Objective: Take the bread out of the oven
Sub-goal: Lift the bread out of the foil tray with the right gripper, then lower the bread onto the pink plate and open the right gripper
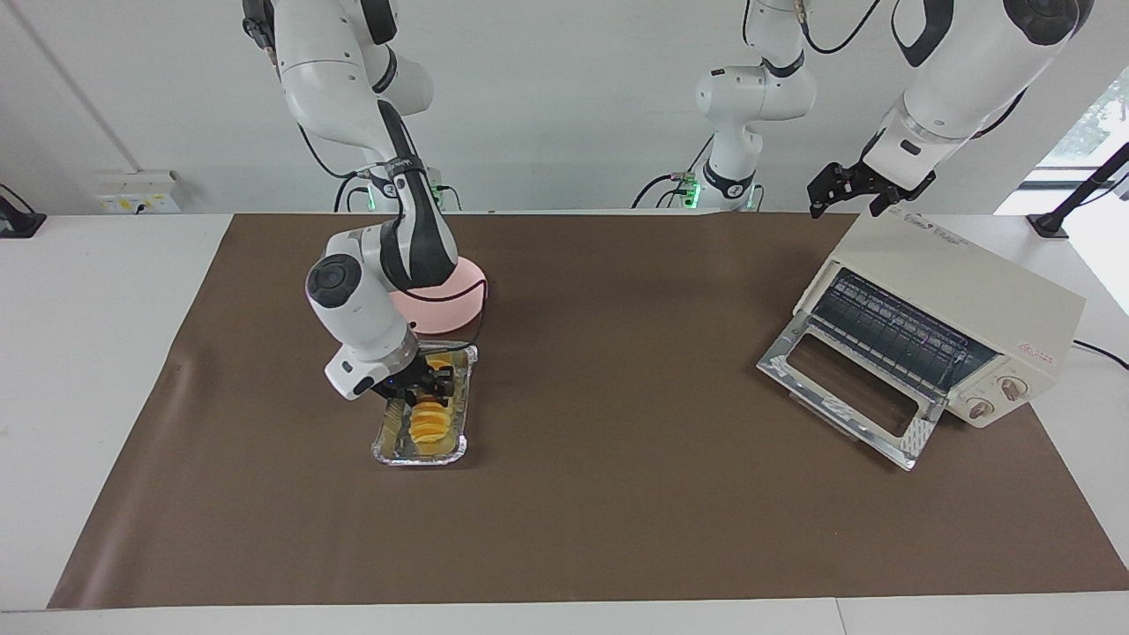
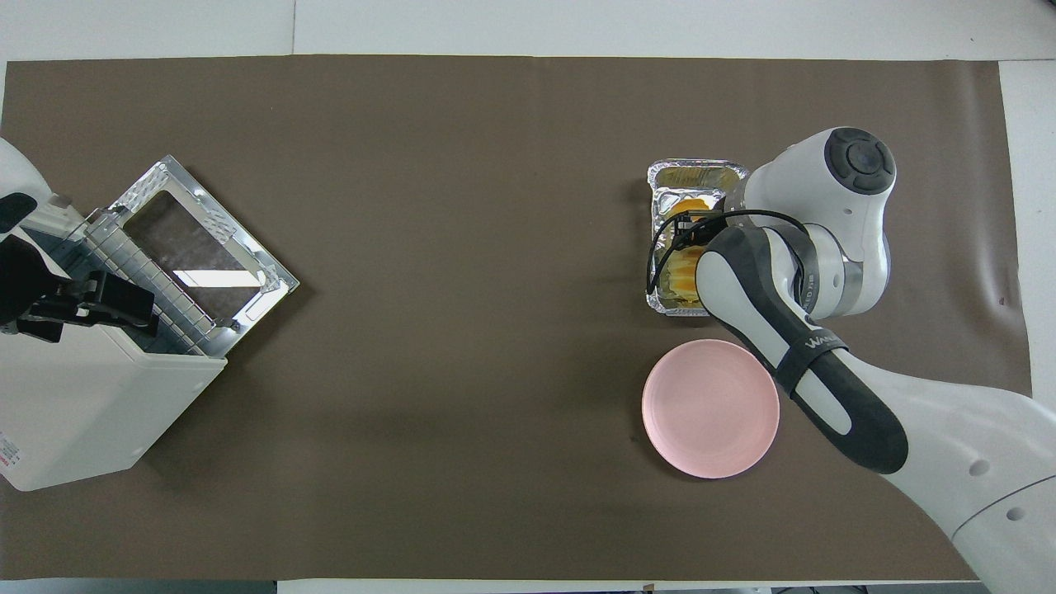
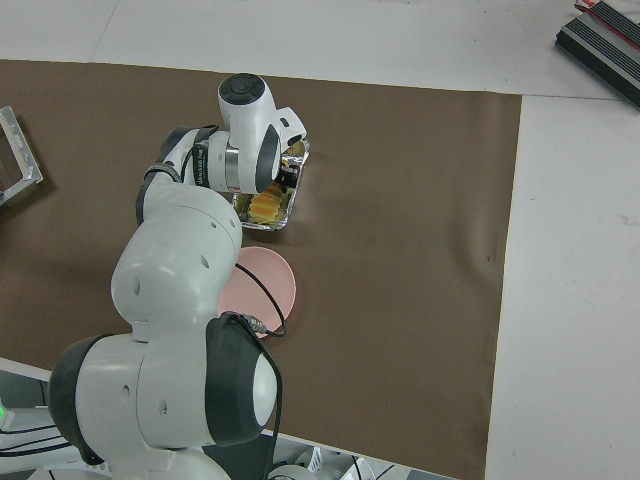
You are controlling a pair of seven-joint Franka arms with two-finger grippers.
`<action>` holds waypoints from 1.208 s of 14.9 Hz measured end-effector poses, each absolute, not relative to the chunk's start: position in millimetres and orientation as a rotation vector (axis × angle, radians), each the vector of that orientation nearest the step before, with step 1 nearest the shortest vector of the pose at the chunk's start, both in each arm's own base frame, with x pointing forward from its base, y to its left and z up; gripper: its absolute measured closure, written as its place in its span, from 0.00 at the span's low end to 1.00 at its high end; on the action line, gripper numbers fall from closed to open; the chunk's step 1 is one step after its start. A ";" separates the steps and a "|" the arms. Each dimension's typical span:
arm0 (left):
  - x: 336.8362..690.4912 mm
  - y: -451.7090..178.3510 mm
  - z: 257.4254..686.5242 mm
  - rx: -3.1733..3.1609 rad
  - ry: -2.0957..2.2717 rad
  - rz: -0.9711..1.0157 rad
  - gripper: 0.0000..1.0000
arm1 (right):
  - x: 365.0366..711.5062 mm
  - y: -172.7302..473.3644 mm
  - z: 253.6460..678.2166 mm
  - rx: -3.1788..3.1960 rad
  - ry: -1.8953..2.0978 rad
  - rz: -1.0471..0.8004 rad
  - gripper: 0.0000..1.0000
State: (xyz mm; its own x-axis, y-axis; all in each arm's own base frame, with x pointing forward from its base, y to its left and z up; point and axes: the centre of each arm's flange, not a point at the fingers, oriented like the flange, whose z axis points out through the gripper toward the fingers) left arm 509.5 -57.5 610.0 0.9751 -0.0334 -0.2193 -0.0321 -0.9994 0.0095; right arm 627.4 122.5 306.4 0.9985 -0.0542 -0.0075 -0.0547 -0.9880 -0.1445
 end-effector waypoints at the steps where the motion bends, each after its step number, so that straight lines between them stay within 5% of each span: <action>1: 509.5 -57.5 610.0 3.116 -0.052 -0.346 0.00 | 627.4 122.5 307.0 -2.995 0.082 0.004 0.68; 3: 509.5 -57.5 610.0 3.116 -0.052 -0.346 0.00 | 627.6 122.0 308.8 -2.995 0.082 0.007 0.85; 6: 509.5 -57.5 610.0 3.116 -0.052 -0.346 0.00 | 631.0 120.3 327.2 -2.997 0.076 0.074 0.86; 10: 509.5 -57.5 610.0 3.116 -0.052 -0.346 0.00 | 620.3 106.0 407.6 -2.999 0.071 0.143 0.91; 14: 509.5 -57.5 610.0 3.116 -0.052 -0.346 0.00 | 570.5 89.0 469.4 -3.003 0.066 0.338 0.91; 18: 509.5 -57.5 610.0 3.116 -0.052 -0.346 0.00 | 505.8 94.6 464.1 -3.015 0.035 0.444 0.91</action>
